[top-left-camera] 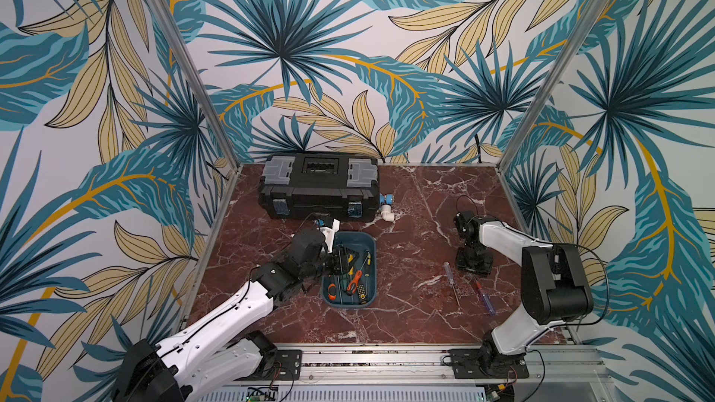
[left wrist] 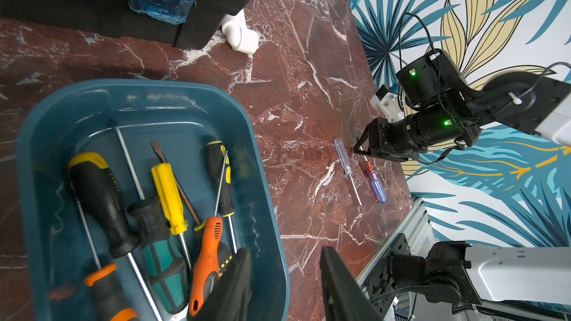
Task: Put the screwdriver on the desktop into the storage box
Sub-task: Pick up the screwdriver from the center of the board.
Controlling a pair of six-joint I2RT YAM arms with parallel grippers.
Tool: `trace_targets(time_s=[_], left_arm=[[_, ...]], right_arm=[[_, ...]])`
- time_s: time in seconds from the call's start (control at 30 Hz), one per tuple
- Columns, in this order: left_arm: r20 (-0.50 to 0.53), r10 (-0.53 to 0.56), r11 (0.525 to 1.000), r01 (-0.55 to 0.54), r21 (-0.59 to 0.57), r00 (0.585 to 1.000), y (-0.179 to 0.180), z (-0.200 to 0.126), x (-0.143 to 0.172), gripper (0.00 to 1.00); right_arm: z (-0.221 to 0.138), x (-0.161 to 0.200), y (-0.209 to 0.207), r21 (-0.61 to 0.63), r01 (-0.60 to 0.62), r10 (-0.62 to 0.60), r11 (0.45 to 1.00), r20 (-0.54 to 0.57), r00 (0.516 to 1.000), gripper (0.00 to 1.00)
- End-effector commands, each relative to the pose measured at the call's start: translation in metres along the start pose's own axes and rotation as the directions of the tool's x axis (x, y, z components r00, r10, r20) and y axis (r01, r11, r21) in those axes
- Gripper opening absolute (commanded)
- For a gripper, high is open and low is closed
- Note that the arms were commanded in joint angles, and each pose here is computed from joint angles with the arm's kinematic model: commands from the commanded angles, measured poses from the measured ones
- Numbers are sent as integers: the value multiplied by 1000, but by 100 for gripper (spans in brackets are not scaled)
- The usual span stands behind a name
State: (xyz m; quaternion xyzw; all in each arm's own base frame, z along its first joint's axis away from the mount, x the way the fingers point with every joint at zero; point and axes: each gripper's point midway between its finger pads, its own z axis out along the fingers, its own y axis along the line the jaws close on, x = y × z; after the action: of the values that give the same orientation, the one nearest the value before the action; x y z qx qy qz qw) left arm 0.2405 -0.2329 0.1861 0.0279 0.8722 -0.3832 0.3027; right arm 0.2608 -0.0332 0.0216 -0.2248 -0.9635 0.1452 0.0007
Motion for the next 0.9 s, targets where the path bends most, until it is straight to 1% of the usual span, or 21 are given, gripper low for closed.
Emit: trace_targets(time_s=[0.0,0.07,0.2,0.3,0.5,0.67,0.77,0.87], left_arm=[[9,-3,1000,3,7,1000,1,0,-1,41],[13,-4,1000,4,2,1000,3,-2,0,41],[14,-3,1000,3,-3,1000,4,-2,1,41],[14,-3,1000,3,-1,1000,3,-1,0,41],[19,-7,1000,7,16,1000,-3,1,-6,41],[20,-11,999,10,32,1000,-7,1,-8,41],[28,-14,998,12,63,1000,-15,-2,-12,41],[44,-22,992,17,125,999,-27,-5,-17,43]], right_arm=[[10,-3,-4,11,11,-10,1000,-52,999,31],[15,-4,-4,-2,4,-5,1000,-71,997,25],[18,-7,-2,-11,7,-8,1000,-73,997,19],[19,-7,6,-56,11,-15,998,-78,997,14],[11,-6,22,-150,14,-24,989,-66,998,0],[-2,-7,24,-170,23,-27,985,-22,999,0],[-22,-6,33,-201,60,-52,978,45,998,0],[-48,-3,41,-227,99,-72,969,125,990,0]])
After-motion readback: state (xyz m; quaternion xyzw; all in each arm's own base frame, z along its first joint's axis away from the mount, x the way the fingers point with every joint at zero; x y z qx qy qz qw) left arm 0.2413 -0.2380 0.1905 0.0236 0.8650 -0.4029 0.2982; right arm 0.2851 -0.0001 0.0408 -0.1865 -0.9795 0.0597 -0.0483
